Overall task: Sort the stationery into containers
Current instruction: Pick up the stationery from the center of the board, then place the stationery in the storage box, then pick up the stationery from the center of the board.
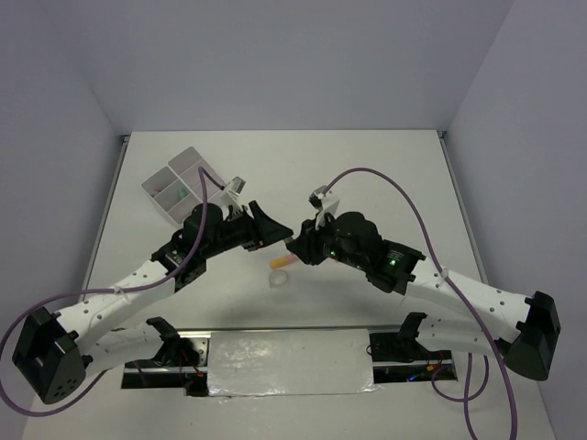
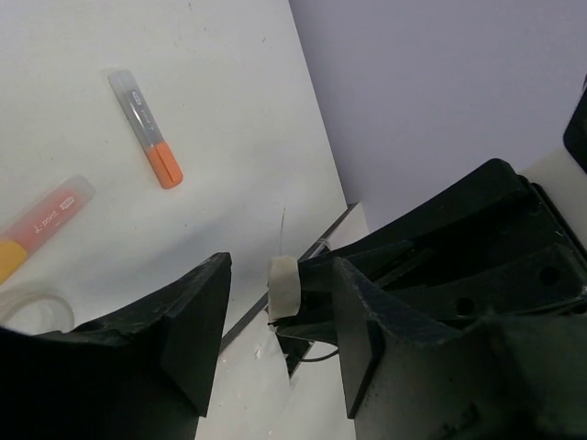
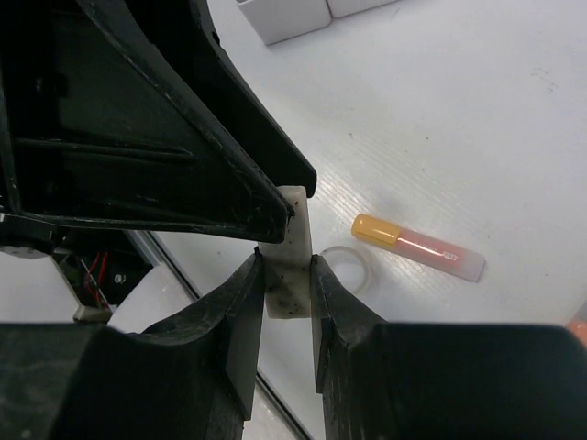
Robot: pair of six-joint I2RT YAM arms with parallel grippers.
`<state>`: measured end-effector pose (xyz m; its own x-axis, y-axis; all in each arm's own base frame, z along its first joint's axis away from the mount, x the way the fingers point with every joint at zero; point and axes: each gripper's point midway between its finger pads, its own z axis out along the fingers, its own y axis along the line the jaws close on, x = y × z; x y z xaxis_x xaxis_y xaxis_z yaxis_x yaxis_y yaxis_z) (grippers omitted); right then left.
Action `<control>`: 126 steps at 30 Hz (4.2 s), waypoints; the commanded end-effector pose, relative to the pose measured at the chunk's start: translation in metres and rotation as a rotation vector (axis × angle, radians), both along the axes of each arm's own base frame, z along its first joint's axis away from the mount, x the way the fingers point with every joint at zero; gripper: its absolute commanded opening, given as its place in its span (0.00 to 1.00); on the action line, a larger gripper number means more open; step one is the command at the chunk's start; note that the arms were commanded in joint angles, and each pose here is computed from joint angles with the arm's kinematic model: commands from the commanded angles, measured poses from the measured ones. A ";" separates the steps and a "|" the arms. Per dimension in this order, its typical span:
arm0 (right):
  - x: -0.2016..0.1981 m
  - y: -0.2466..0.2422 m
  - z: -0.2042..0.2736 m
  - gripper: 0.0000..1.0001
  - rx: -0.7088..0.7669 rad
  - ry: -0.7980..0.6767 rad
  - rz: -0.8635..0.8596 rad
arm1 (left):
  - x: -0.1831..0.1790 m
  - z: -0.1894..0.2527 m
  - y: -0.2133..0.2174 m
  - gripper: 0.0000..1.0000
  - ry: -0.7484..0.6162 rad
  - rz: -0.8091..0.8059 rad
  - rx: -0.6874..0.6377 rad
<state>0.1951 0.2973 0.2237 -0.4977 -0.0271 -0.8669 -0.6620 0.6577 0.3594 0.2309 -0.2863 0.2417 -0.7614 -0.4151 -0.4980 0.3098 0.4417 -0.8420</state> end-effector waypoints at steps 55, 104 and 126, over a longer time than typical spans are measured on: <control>0.005 -0.027 -0.015 1.00 -0.040 -0.066 -0.019 | 0.282 -0.019 0.317 0.18 -0.138 1.410 0.847; 0.045 -0.117 0.005 1.00 0.050 0.026 -0.513 | 0.106 -0.117 0.042 0.93 -0.170 -0.108 0.870; 0.023 -0.092 -0.020 1.00 -0.020 0.051 -0.280 | 0.033 -0.213 0.002 0.70 -0.040 -0.420 1.046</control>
